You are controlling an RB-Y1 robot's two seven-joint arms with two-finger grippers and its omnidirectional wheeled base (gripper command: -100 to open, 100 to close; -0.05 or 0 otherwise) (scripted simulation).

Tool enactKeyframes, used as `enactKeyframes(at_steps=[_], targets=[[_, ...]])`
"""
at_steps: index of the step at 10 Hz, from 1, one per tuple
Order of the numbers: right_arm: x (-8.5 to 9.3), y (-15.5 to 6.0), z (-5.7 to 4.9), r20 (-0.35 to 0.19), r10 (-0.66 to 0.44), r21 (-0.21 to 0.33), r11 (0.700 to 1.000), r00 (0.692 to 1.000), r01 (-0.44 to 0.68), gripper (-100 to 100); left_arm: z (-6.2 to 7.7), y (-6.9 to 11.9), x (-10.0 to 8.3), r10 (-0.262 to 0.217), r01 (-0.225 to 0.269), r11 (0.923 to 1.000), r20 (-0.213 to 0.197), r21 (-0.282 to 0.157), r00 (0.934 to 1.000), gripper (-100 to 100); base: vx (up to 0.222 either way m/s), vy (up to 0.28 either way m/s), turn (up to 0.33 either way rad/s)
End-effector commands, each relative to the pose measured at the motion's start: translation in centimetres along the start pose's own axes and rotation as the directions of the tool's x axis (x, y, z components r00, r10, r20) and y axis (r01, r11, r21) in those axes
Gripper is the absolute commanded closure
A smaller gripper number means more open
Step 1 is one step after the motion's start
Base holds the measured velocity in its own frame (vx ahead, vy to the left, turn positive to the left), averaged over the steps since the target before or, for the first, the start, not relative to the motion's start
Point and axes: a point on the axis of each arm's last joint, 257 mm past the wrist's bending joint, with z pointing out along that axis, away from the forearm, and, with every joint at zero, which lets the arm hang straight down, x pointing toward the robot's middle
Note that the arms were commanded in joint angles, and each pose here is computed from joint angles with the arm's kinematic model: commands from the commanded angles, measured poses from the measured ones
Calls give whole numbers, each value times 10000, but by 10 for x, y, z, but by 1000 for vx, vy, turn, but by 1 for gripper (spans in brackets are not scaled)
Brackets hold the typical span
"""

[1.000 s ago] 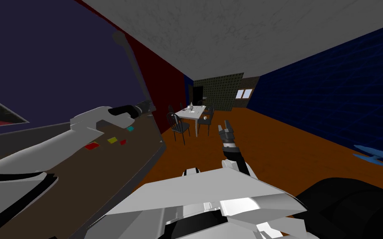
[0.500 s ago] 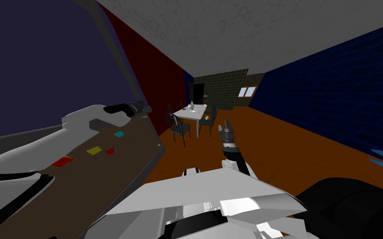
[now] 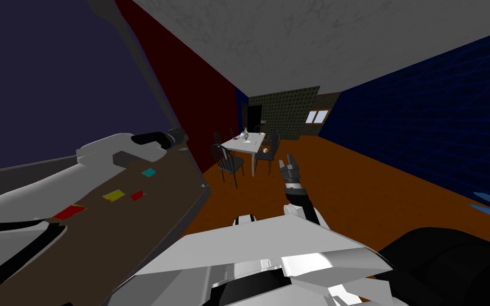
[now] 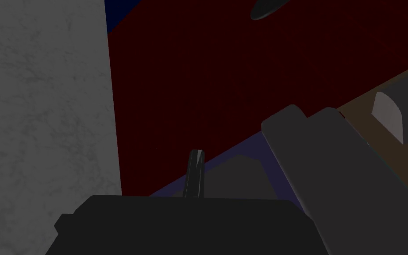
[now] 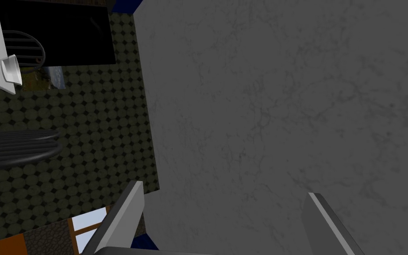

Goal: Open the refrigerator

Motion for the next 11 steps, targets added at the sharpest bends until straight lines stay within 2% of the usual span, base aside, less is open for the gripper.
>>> enactKeyframes(at_steps=[1,3,5,6,9,10,11], targets=[[0,0,0,0,0,1,10000,10000,0,0,-6,-20,21,5,16,9991,-492,435,9988,100,-263,-25,-12],[0,0,0,0,1,0,10000,10000,-1,0,-12,-40,44,32,53,9964,-1004,844,9949,100,-319,-28,-20],[0,0,0,0,1,0,10000,10000,-1,0,-21,-58,67,73,117,9924,-1526,1228,9883,100,-303,-10,-23],[0,0,0,0,0,1,10000,10000,0,0,-21,-58,67,73,117,9924,-1526,1228,9883,100,-205,-3,-13],[0,0,0,0,0,1,10000,10000,0,0,-36,-83,103,158,258,9842,-2324,1751,9725,100,-243,-25,-19],[0,0,0,0,0,0,10000,10000,0,0,-30,-77,96,133,228,9861,-2151,1645,9765,100,-141,-10,-12],[0,0,0,0,-2,4,10000,10000,2,0,-28,-74,93,205,129,9871,-2057,1597,9784,-100,61,43,-35]])
